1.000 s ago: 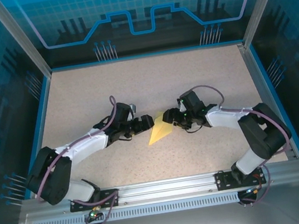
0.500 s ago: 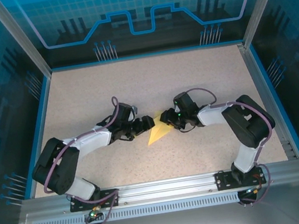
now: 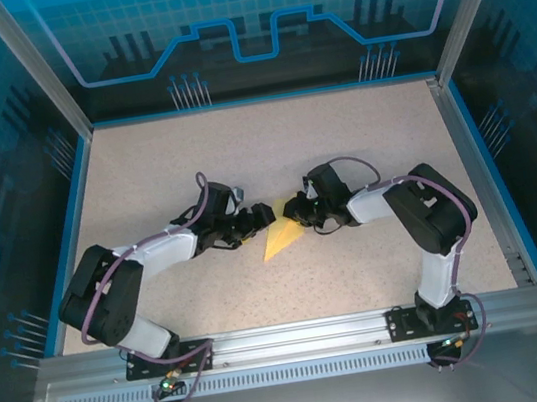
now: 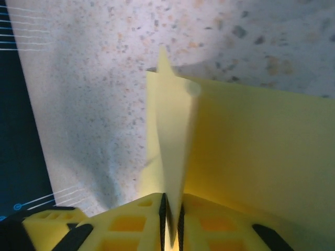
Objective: Fold a paper plane with a square sheet of paper (pick it up from the middle)
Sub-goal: Turn over a square sheet of paper at the center of the table.
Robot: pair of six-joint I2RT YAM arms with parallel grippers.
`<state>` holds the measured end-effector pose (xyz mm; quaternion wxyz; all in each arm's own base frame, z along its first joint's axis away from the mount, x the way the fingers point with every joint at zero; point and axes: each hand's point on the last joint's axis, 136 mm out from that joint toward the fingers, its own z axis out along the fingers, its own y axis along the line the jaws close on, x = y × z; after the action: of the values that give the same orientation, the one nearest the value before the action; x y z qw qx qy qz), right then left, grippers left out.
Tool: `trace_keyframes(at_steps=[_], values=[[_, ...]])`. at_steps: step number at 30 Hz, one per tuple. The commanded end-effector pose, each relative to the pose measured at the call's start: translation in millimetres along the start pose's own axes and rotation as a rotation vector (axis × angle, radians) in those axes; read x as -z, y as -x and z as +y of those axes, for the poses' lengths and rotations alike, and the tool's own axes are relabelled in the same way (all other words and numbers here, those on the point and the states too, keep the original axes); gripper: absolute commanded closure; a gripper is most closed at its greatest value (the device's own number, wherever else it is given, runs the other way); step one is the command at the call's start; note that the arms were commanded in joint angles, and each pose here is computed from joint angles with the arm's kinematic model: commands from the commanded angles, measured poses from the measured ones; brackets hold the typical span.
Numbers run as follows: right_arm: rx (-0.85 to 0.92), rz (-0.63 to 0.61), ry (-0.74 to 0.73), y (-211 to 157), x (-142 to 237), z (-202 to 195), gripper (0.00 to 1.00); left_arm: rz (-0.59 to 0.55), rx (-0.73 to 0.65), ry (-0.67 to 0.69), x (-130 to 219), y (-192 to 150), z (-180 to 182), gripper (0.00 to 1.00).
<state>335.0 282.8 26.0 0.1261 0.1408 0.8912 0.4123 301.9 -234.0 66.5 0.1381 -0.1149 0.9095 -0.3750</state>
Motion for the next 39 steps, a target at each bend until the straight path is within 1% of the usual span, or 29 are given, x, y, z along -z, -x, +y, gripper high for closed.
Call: trace_keyframes(at_steps=[1, 4, 9, 15, 20, 23, 27, 29, 33, 37, 39], values=[[0.075, -0.007, 0.115, -1, 7, 29, 0.92, 0.025, 0.059, -0.058, 7, -1, 3, 0.14], [0.095, -0.014, 0.208, 4, 21, 49, 0.98, 0.03, 0.086, -0.147, 18, 4, -3, 0.11], [0.15, 0.016, 0.37, 11, 55, 90, 0.99, 0.059, 0.059, -0.306, 33, 5, -35, 0.02], [0.161, 0.038, 0.489, 20, 95, 121, 0.99, 0.044, 0.018, -0.475, 51, 12, -71, 0.02], [0.152, 0.058, 0.542, 24, 110, 139, 0.99, 0.049, 0.012, -0.536, 55, 15, -88, 0.02], [0.147, 0.059, 0.549, 25, 111, 142, 0.98, 0.057, -0.016, -0.566, 57, 12, -98, 0.07], [0.131, 0.067, 0.555, 27, 108, 143, 0.98, 0.057, -0.038, -0.591, 59, 9, -107, 0.2], [0.125, 0.071, 0.55, 28, 105, 140, 0.98, 0.055, -0.04, -0.596, 60, 9, -108, 0.23], [0.113, 0.087, 0.533, 28, 98, 134, 0.98, 0.065, -0.047, -0.604, 60, 8, -111, 0.35], [0.111, 0.093, 0.502, 27, 93, 127, 0.98, 0.067, -0.045, -0.594, 59, 8, -109, 0.44], [0.111, 0.097, 0.499, 27, 91, 125, 0.98, 0.066, -0.049, -0.59, 59, 8, -109, 0.52]])
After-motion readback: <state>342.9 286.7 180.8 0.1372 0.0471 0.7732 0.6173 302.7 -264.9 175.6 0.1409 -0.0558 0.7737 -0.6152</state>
